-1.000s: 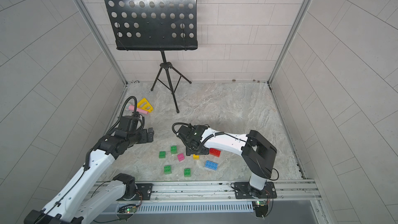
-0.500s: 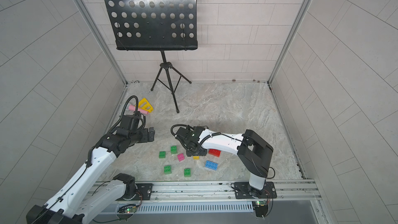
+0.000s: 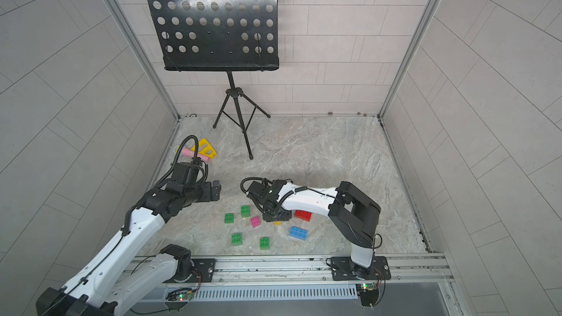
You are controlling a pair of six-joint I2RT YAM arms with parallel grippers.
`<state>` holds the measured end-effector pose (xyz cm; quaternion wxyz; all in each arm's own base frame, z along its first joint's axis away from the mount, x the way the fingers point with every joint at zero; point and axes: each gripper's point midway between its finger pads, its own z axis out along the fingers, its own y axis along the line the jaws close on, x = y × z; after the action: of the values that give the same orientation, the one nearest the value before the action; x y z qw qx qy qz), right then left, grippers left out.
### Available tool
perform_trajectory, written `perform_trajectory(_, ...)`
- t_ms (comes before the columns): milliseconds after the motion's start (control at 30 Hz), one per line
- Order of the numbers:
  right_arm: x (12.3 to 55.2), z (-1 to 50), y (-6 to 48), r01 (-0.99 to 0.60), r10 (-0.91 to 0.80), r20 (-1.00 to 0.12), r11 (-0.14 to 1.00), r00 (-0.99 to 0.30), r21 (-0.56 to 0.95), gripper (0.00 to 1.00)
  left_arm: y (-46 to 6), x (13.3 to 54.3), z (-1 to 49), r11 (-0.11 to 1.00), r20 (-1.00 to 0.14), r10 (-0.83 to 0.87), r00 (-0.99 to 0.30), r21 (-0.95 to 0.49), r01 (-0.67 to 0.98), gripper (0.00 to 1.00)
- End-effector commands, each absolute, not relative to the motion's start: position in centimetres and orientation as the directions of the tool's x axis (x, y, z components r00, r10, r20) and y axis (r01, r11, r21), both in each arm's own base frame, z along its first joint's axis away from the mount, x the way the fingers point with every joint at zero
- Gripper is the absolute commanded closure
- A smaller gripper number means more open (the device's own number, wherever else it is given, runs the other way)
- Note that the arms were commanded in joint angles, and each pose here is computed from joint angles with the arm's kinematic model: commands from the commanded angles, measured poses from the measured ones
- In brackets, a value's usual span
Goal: Assemble the letter r with lego
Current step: Pick up the lego brick from the center of the board, then assemble the lego brick with the lego brick.
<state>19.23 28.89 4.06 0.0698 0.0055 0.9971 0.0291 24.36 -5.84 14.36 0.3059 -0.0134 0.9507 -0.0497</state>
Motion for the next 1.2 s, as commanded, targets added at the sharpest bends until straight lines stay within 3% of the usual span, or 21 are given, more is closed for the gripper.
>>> perform_trajectory(0, 18.9, 3.3, 28.3, 0.024, 0.027, -0.140, 0.999, -0.990, 0.027, 0.65, -5.8, 24.4, 14.2, 0.996, -0.587, -0.040, -0.809, -0.086, 0.013, 0.00)
perform_trajectory(67, 19.0, 3.7, 28.3, 0.024, 0.028, -0.143, 0.999, -0.989, 0.029, 0.77, -5.9, 24.4, 14.3, 0.996, -0.588, -0.039, -0.808, -0.087, 0.015, 0.00)
perform_trajectory(133, 18.9, 4.3, 28.5, 0.021, 0.026, -0.146, 0.999, -0.989, 0.037, 0.96, -6.0, 24.3, 14.3, 0.996, -0.589, -0.033, -0.808, -0.085, 0.022, 0.00)
perform_trajectory(167, 18.9, 4.6, 28.5, 0.015, 0.021, -0.147, 0.999, -0.989, 0.042, 1.00, -6.0, 24.3, 14.4, 0.996, -0.591, -0.030, -0.806, -0.084, 0.024, 0.00)
perform_trajectory(500, 20.7, 11.4, 29.0, -0.091, -0.078, -0.257, 0.995, -0.963, 0.040, 1.00, -6.2, 24.3, 14.6, 0.996, -0.600, -0.032, -0.799, -0.086, 0.025, 0.00)
perform_trajectory(700, 21.4, 13.7, 32.8, -0.158, -0.098, -0.292, 0.969, -0.951, 0.189, 1.00, -5.5, 24.3, 14.6, 0.997, -0.594, -0.068, -0.802, -0.064, -0.038, 0.00)
perform_trajectory(900, 21.7, 13.2, 36.2, -0.183, -0.130, -0.235, 0.959, -0.963, 0.219, 1.00, -4.9, 23.3, 16.0, 0.995, -0.617, -0.100, -0.781, -0.040, -0.096, 0.00)
perform_trajectory(1167, 21.6, 12.2, 39.1, -0.190, -0.145, -0.193, 0.952, -0.970, 0.239, 1.00, -3.7, 19.2, 18.3, 0.937, -0.598, -0.350, -0.721, -0.233, -0.261, 0.00)
